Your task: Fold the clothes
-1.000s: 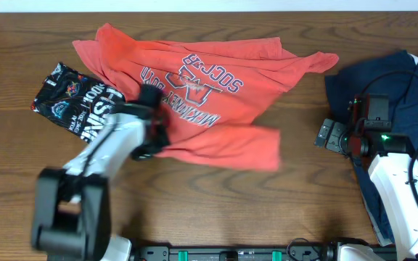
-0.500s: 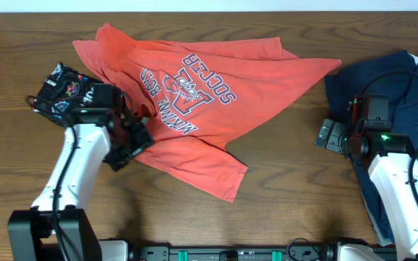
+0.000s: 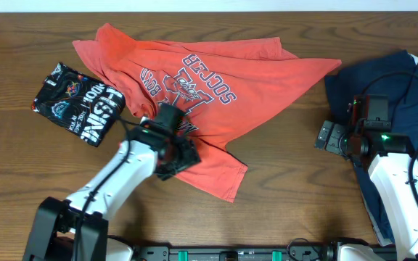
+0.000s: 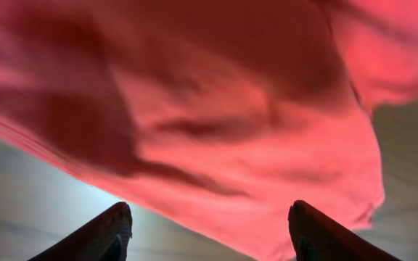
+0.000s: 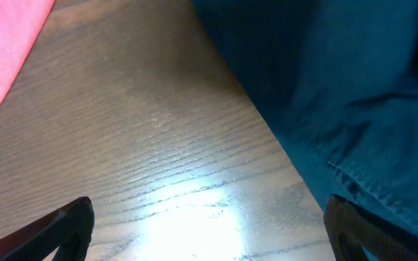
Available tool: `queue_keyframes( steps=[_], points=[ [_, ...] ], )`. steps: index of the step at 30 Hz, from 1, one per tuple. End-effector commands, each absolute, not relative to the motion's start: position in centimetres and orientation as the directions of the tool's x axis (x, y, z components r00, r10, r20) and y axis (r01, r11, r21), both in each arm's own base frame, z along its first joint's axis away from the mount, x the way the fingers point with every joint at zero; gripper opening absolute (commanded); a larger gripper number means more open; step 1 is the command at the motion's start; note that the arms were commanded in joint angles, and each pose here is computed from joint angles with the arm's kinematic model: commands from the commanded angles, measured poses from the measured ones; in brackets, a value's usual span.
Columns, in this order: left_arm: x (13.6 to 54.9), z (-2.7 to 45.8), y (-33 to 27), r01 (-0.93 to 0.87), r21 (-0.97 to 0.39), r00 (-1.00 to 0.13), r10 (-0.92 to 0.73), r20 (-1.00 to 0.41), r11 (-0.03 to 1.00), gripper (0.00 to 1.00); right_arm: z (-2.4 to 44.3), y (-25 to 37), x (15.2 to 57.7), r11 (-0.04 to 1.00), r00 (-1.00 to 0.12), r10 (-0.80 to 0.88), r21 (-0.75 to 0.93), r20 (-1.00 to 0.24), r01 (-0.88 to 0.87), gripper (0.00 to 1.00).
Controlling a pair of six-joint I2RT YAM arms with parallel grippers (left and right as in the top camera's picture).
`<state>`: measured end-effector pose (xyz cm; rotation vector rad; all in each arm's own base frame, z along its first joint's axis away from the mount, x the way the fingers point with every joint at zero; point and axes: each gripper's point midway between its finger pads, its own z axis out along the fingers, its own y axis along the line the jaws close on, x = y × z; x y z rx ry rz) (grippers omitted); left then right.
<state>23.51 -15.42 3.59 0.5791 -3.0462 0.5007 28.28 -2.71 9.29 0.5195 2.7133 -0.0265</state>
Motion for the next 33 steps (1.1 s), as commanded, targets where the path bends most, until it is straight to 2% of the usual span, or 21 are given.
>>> queue_keyframes(
  steps=[1,10,19,21,23,25,26,27,28,33],
  points=[
    [21.8,2.8,-16.2,-0.449,-0.268,-0.894,-0.432,0.12,0.852,0.71,9.6,-3.0,28.2,0.927,-0.853,0.362,0.047,-0.375,0.373,0.99],
    [20.1,0.7,-14.7,-0.578,-0.15,-0.816,-0.568,0.108,0.802,0.72,9.6,-3.0,28.2,0.927,-0.854,0.363,0.046,-0.374,0.373,0.99],
    [21.3,-1.5,-15.1,-0.569,-0.194,-0.82,-0.568,0.07,0.799,0.71,9.6,-3.0,28.2,0.927,-0.853,0.363,0.046,-0.374,0.373,0.99],
    [21.4,-1.9,-15.2,-0.57,-0.19,-0.82,-0.568,0.071,0.8,0.59,9.6,-3.0,28.2,0.927,-0.854,0.363,0.046,-0.374,0.373,0.99],
    [21.8,-2.1,-15.4,-0.564,-0.203,-0.824,-0.564,0.064,0.801,0.34,9.6,-3.0,28.2,0.927,-0.854,0.363,0.046,-0.374,0.373,0.99],
    [22.4,-2.0,-15.7,-0.552,-0.228,-0.829,-0.557,0.047,0.802,0.22,9.6,-3.0,28.2,0.927,-0.854,0.363,0.046,-0.374,0.373,0.99],
    [22.7,-1.9,-15.9,-0.539,-0.241,-0.836,-0.547,0.038,0.807,0.19,9.6,-3.0,28.2,0.927,-0.854,0.363,0.046,-0.374,0.373,0.99],
    [22.9,-1.9,-16.0,-0.529,-0.249,-0.842,-0.539,0.031,0.811,0.1,9.6,-3.0,28.2,0.927,-0.854,0.363,0.046,-0.374,0.373,0.99],
    [23.1,-1.8,-16.0,-0.518,-0.254,-0.848,-0.53,0.021,0.817,0.06,9.6,-3.0,28.2,0.927,-0.854,0.363,0.046,-0.374,0.373,0.99],
    [23.7,-1.3,-15.3,-0.444,-0.256,-0.886,-0.463,-0.016,0.859,0.06,9.5,-3.0,28.1,0.927,-0.855,0.362,0.045,-0.37,0.373,0.99]
  ],
)
